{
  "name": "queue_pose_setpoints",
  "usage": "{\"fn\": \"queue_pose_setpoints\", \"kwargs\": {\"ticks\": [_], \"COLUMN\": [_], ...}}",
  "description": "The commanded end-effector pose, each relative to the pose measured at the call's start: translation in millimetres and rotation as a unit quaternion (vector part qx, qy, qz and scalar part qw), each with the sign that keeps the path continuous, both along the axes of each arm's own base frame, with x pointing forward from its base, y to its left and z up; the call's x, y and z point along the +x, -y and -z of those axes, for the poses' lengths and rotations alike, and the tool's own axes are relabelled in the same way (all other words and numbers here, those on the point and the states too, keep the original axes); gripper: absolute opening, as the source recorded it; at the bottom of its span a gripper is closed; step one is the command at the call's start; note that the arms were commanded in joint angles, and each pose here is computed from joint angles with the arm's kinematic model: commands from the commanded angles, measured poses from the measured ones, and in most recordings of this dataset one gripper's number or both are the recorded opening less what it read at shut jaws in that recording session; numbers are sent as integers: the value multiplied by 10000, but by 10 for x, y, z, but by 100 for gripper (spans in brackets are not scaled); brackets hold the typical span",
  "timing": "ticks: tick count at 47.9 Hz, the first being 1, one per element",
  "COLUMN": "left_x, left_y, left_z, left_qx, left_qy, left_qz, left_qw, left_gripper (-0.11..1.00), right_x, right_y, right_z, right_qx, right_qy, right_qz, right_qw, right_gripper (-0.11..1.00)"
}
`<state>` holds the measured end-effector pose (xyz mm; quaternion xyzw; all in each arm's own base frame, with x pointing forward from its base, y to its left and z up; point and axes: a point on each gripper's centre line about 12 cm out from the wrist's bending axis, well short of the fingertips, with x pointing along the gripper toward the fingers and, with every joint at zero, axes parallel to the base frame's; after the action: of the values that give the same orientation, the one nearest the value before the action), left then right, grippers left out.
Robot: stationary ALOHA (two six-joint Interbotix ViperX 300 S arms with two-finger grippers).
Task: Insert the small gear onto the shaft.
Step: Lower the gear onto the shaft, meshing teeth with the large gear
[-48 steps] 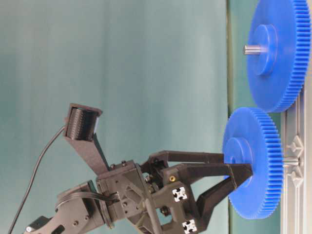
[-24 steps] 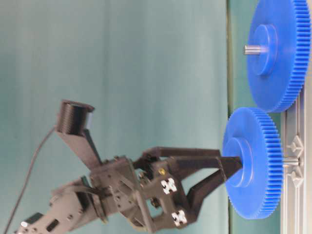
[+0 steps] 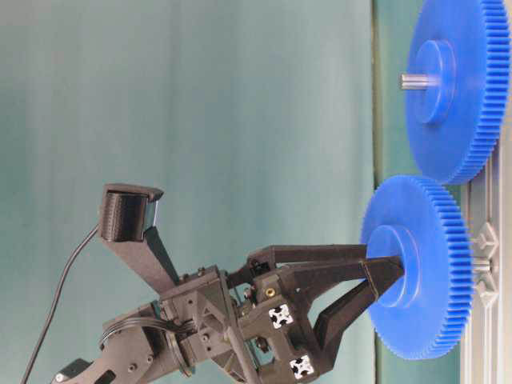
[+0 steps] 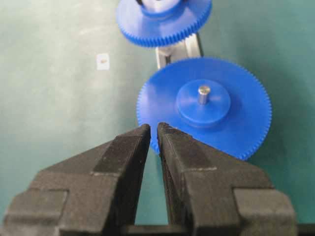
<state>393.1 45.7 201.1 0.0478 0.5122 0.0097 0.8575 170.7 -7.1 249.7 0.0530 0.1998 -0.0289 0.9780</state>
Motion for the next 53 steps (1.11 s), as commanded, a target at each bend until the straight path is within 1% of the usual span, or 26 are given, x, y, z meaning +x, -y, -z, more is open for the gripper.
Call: {"fn": "queue_pose_setpoints", "kwargs": {"ticks": [1,12,22,32,42,53], "left_x": [10,17,38,29,24,71], "left_y": [-83,-221,-244,-299,-431,-422], "left_z": [-91,-191,-225,-219,-231,-202], "left_qx": [46,192,240,239,252,253], "left_qy": [102,69,14,5,45,14], "left_qz": [-61,28,104,35,-120,-83], "left_qw": [9999,9998,9997,9997,9996,9996], "left_gripper": [87,87,87,87,87,87], "right_x": [18,18,20,21,22,21], "right_y": [3,2,3,3,2,3], "right_z": [-37,-37,-27,-26,-32,-26], "right_qx": [33,55,166,166,173,173], "right_qy": [63,64,106,122,130,122], "right_qz": [21,26,75,75,76,78], "right_qw": [10000,10000,9998,9998,9997,9997], "right_gripper": [27,27,27,27,27,27]}}
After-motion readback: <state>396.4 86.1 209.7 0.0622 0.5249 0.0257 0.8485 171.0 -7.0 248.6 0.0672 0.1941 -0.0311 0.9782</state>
